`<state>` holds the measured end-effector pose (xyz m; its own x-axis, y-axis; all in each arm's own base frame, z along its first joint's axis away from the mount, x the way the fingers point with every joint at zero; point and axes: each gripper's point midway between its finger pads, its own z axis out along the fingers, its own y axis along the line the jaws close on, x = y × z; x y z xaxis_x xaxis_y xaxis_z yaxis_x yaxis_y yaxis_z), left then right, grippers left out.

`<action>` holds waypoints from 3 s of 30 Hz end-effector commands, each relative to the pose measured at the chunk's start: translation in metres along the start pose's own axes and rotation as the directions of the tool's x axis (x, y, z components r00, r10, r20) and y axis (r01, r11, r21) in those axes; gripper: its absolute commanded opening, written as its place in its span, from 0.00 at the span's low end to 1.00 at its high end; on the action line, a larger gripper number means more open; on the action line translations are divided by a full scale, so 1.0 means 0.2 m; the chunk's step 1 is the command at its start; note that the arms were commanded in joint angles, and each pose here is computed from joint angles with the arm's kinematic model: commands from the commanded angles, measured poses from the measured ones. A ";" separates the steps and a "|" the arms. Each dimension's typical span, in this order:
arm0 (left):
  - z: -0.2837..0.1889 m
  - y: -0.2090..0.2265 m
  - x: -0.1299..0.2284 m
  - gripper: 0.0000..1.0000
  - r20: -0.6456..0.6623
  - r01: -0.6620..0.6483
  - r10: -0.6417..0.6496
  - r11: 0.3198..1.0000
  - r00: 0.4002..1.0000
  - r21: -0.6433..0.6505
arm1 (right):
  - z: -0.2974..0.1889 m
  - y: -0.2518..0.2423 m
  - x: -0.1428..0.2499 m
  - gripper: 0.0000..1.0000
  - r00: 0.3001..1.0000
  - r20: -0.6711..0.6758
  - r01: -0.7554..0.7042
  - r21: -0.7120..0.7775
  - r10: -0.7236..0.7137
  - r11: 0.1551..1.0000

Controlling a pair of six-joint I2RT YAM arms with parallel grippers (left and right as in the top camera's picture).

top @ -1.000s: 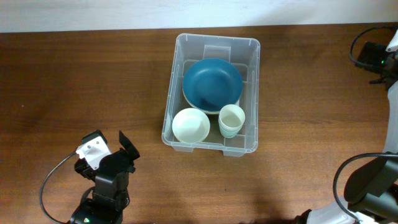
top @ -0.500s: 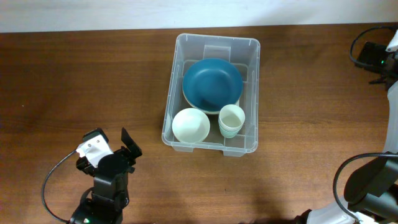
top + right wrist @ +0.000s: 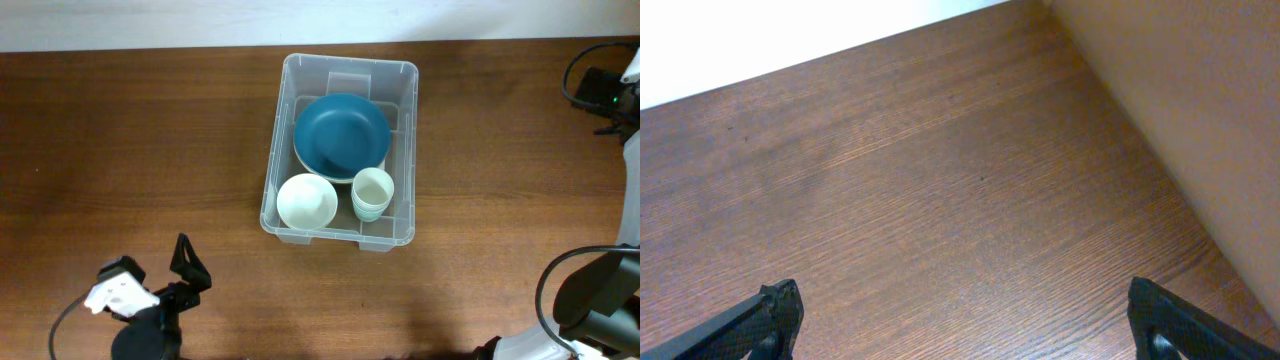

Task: Pack container

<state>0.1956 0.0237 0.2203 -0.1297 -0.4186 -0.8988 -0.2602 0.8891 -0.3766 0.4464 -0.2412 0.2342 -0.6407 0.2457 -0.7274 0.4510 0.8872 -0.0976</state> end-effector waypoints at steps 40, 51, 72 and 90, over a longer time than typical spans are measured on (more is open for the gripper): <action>0.27 -0.11 0.32 1.00 0.142 -0.340 0.315 0.914 0.939 0.220 | 0.00 -0.02 -0.01 0.99 1.000 0.003 -0.014 0.015 0.014 1.000; 0.28 -0.06 0.29 1.00 0.144 -0.334 0.311 0.926 0.939 0.176 | 0.00 -0.02 -0.01 0.99 1.000 0.003 -0.014 0.015 0.014 1.000; 0.28 -0.06 0.29 1.00 0.144 -0.334 0.311 0.926 0.939 0.176 | 0.00 -0.02 -0.01 0.99 1.000 0.003 -0.014 0.015 0.014 1.000; 0.28 -0.06 0.29 1.00 0.144 -0.334 0.311 0.926 0.939 0.176 | 0.01 -0.02 0.00 0.99 1.000 -0.002 -0.012 0.013 0.012 1.000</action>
<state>0.2457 -0.0013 0.1614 -0.0624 -0.1063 -0.9924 -0.0352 0.9939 -0.1042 0.4464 -0.2412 0.2344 -0.6408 0.2449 -0.7276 0.4506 0.8873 -0.0982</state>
